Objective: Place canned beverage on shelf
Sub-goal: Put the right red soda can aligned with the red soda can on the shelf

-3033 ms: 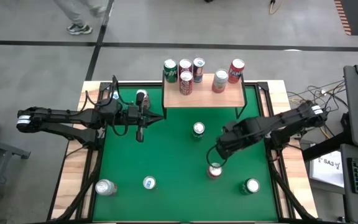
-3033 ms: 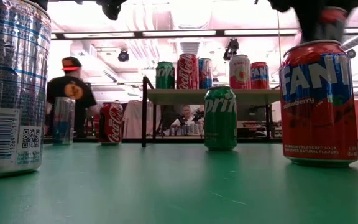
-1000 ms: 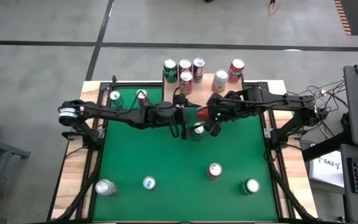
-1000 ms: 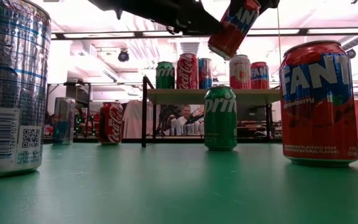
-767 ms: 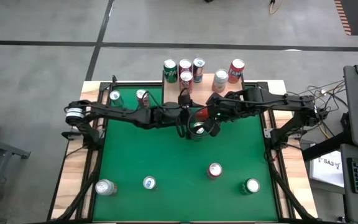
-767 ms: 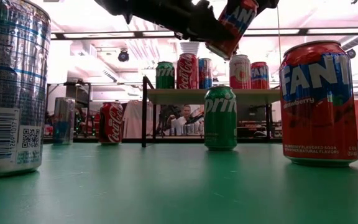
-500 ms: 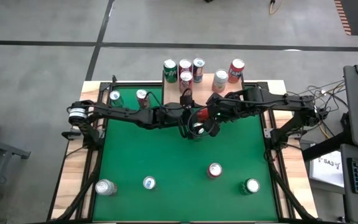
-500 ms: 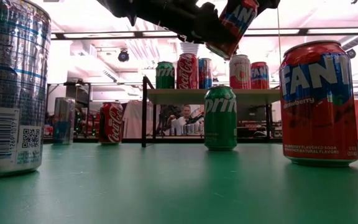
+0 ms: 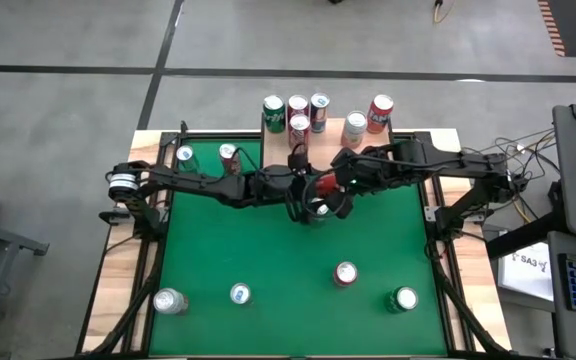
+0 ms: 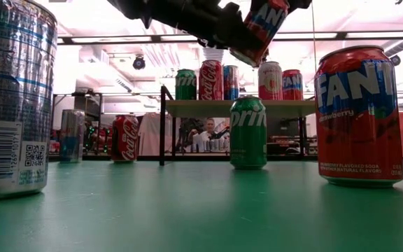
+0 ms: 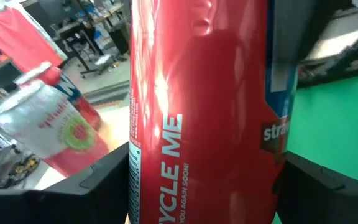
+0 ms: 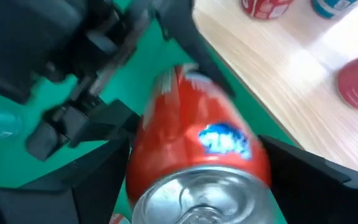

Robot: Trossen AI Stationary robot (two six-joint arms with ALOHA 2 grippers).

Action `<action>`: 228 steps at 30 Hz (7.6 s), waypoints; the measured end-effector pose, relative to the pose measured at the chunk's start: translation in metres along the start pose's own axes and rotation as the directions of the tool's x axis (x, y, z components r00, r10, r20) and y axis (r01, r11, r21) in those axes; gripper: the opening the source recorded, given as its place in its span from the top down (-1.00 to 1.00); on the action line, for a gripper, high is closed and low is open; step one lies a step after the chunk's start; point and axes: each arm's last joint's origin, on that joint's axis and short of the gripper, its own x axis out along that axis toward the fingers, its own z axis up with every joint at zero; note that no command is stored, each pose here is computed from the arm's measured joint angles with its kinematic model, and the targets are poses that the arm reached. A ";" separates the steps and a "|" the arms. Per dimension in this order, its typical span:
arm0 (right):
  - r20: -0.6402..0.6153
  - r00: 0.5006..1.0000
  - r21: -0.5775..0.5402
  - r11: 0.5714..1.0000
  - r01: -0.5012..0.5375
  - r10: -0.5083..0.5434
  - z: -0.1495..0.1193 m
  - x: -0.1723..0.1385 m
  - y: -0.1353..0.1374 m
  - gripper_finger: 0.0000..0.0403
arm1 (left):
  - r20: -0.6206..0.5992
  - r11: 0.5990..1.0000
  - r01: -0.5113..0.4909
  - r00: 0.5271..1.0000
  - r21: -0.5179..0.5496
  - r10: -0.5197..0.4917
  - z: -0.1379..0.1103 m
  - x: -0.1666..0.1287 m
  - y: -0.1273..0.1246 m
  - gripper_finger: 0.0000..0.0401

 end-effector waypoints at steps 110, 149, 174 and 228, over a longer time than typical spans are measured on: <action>0.827 0.451 0.270 0.941 0.206 -0.336 -0.115 0.017 -0.080 -0.42 | 0.402 0.980 -0.110 0.900 -0.166 0.169 0.022 -0.141 0.027 -0.77; 0.659 0.455 0.440 0.798 0.413 -0.599 -0.136 0.100 -0.100 -0.42 | 0.331 0.956 -0.260 0.898 -0.133 0.290 0.018 -0.142 0.037 -0.78; 0.632 0.440 0.472 0.767 0.434 -0.638 -0.132 0.103 -0.110 -0.60 | 0.300 0.942 -0.309 0.893 -0.131 0.335 0.017 -0.142 0.039 -0.78; 0.132 0.976 0.123 0.979 0.160 -0.176 -0.024 -0.002 -0.044 0.42 | 0.357 0.967 -0.256 0.903 -0.002 0.240 -0.021 -0.211 0.040 -0.78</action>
